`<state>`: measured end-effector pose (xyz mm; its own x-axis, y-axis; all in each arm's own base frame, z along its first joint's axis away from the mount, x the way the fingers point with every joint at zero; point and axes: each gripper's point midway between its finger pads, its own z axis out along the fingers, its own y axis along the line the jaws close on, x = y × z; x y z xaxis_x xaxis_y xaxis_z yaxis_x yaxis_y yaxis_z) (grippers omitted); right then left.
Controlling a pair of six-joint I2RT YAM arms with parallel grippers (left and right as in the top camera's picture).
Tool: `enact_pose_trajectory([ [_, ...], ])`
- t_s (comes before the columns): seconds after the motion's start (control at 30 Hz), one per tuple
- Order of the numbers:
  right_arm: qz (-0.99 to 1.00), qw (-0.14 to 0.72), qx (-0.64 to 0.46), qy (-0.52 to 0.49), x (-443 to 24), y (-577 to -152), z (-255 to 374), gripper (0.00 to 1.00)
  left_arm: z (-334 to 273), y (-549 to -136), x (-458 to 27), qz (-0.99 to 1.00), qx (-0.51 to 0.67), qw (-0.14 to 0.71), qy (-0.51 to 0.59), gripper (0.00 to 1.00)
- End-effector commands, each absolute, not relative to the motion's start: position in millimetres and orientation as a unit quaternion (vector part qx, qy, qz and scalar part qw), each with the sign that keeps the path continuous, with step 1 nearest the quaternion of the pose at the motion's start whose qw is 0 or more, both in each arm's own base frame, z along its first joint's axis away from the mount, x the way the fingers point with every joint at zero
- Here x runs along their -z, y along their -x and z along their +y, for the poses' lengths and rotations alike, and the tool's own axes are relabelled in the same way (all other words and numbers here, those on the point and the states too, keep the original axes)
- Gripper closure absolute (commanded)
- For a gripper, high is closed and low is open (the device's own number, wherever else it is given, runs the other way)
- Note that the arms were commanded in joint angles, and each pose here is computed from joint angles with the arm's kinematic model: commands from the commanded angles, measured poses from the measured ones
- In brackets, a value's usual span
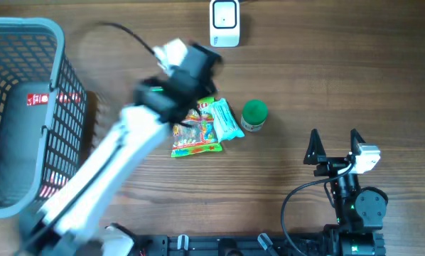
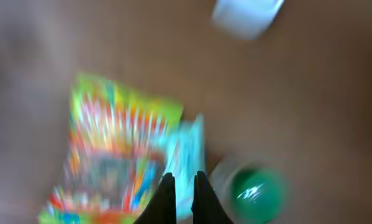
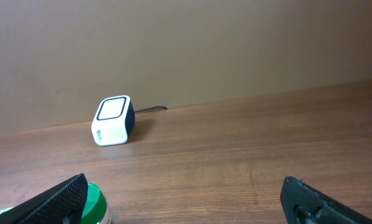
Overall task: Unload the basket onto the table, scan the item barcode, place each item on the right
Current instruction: 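Pick the light-blue wipes pack with left gripper, place beside Haribo bag, then take the small red-white box from basket with left gripper, drop on table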
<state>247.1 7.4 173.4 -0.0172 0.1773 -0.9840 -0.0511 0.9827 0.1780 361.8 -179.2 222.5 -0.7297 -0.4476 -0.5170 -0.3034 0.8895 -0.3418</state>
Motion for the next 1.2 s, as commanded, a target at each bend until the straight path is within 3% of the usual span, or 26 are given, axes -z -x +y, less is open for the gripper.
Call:
enact_pose_trajectory([
  [0.0, 0.706, 0.701, -0.081, -0.048, -174, -247, 7, 0.0, -85, -362, -349, 0.838, 0.095, 0.471, 0.257, 0.96],
  [0.07, 0.706, 0.701, -0.082, -0.049, -174, -247, 7, 0.0, 8, -334, -394, 0.767, 0.071, 0.527, 0.359, 0.96],
  [0.1, 0.706, 0.701, -0.081, -0.048, -174, -247, 7, 0.0, 54, -317, -403, 0.731, 0.046, 0.54, 0.414, 0.52],
  [0.13, 0.706, 0.701, -0.082, -0.048, -174, -247, 7, 0.0, 75, -309, -404, 0.714, 0.035, 0.54, 0.445, 0.3],
  [0.2, 0.706, 0.701, -0.081, -0.048, -174, -247, 7, 0.0, 119, -292, -391, 0.681, 0.018, 0.517, 0.518, 0.13],
  [0.37, 0.706, 0.701, -0.081, -0.048, -174, -247, 7, 0.0, 179, -280, -323, 0.661, 0.013, 0.395, 0.638, 0.07],
  [0.47, 0.706, 0.701, -0.082, -0.048, -174, -247, 7, 0.0, 209, -258, -268, 0.634, -0.015, 0.286, 0.718, 0.0],
  [0.57, 0.706, 0.701, -0.082, -0.048, -174, -247, 7, 0.0, 218, -245, -206, 0.636, -0.019, 0.151, 0.757, 0.0],
  [0.77, 0.706, 0.701, -0.082, -0.048, -174, -247, 7, 0.0, 217, -225, -138, 0.706, -0.052, -0.015, 0.706, 0.0],
  [0.93, 0.706, 0.701, -0.082, -0.048, -174, -247, 7, 0.0, 207, -213, -102, 0.722, -0.056, -0.099, 0.683, 0.0],
  [1.17, 0.706, 0.701, -0.082, -0.048, -174, -247, 7, 0.0, 188, -191, -32, 0.72, -0.059, -0.127, 0.679, 0.06],
])
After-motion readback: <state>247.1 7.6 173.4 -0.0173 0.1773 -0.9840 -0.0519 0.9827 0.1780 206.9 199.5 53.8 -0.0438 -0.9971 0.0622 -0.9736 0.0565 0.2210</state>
